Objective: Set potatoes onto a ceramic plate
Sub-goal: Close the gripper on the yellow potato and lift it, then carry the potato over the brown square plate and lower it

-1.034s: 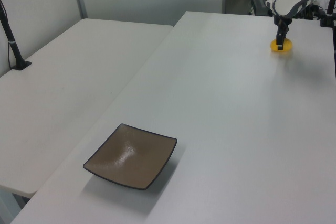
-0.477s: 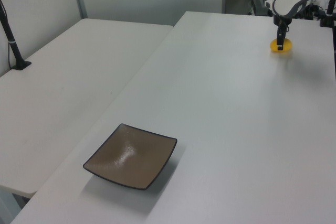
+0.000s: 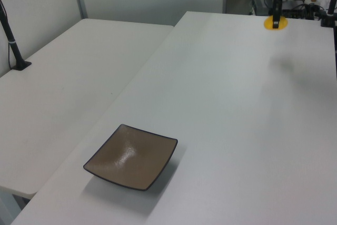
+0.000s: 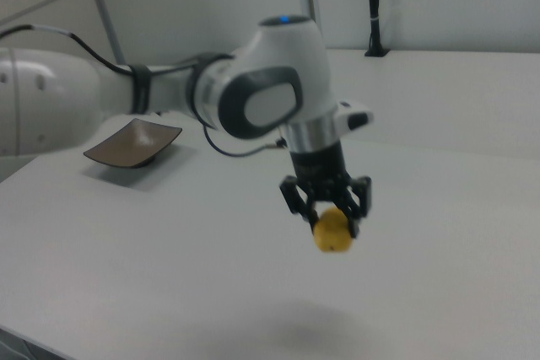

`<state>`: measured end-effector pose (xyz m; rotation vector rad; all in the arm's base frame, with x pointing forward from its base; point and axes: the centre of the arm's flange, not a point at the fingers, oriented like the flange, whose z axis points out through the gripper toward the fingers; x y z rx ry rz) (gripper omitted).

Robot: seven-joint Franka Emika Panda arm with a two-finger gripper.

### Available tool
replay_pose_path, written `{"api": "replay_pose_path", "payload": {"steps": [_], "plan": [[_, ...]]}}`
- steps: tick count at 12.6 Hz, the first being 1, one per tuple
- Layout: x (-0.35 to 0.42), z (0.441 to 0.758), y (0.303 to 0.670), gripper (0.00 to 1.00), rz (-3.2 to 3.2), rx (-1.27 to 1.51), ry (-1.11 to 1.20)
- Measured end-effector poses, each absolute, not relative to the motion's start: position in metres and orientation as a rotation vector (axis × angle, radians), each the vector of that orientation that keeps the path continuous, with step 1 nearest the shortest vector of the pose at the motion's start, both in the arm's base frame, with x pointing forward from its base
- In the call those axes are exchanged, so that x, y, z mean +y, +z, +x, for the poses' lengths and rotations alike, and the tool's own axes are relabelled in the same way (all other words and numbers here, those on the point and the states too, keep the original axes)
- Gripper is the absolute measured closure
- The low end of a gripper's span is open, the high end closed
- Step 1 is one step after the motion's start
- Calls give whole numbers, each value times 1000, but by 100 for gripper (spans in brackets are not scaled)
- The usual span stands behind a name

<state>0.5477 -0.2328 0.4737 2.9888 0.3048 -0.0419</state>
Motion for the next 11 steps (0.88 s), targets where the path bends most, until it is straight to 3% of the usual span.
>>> {"api": "replay_pose_path", "payload": {"steps": [5,11], "plan": [[-150,524,576,34,3056,317,76],[-4,536,621,34,3129,254,176]]}}
